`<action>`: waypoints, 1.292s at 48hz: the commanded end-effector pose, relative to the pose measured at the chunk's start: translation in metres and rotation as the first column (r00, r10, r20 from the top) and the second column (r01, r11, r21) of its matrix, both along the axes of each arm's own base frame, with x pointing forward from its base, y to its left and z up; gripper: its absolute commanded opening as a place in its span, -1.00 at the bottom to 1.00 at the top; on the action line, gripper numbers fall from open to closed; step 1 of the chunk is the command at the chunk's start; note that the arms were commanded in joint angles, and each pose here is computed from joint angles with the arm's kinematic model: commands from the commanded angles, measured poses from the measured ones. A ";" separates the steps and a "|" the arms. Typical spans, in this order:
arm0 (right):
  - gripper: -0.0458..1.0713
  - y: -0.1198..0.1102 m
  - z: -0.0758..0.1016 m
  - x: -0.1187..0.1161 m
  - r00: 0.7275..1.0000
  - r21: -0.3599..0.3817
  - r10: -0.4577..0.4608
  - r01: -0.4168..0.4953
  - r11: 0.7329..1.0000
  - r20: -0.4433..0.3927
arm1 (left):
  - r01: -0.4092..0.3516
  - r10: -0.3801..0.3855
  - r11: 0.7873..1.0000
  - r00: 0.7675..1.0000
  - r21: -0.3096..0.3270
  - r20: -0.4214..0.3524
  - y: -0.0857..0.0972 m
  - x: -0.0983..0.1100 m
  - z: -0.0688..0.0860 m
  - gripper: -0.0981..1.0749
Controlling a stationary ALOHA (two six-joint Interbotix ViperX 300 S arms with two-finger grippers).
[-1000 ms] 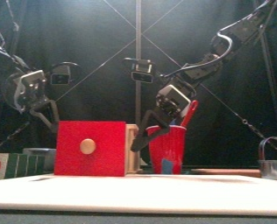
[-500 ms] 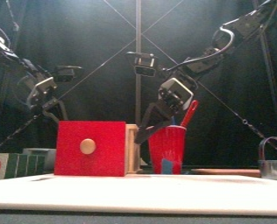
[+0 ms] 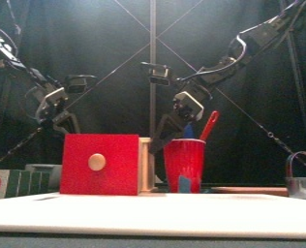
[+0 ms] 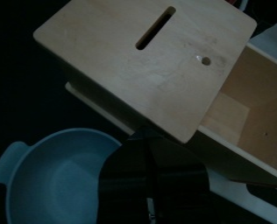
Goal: Fix drawer
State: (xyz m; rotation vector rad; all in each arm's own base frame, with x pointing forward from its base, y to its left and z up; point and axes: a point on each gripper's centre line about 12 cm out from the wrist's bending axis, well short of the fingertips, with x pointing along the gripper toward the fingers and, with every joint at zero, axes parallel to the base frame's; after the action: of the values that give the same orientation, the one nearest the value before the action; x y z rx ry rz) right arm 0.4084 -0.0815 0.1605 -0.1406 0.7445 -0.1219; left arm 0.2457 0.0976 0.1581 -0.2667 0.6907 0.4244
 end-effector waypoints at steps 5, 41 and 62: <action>-0.86 -0.012 0.023 0.002 0.998 -0.011 -0.026 0.027 1.000 0.062 | 0.011 -0.011 1.000 0.999 0.003 0.039 -0.001 0.010 0.010 -0.44; -0.86 -0.028 0.025 -0.002 0.996 -0.019 -0.061 0.062 0.998 0.066 | 0.025 -0.021 0.998 0.998 -0.057 0.064 -0.017 0.015 0.010 -0.44; -0.86 -0.007 0.024 -0.004 0.998 -0.006 -0.022 0.022 1.000 0.058 | 0.004 -0.004 0.999 1.000 -0.031 0.014 -0.009 0.008 0.005 -0.44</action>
State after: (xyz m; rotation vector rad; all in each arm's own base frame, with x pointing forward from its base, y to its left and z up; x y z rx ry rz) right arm 0.4042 -0.0910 0.1641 -0.1293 0.7401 -0.1474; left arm 0.2504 0.0860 0.1574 -0.3110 0.7029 0.4081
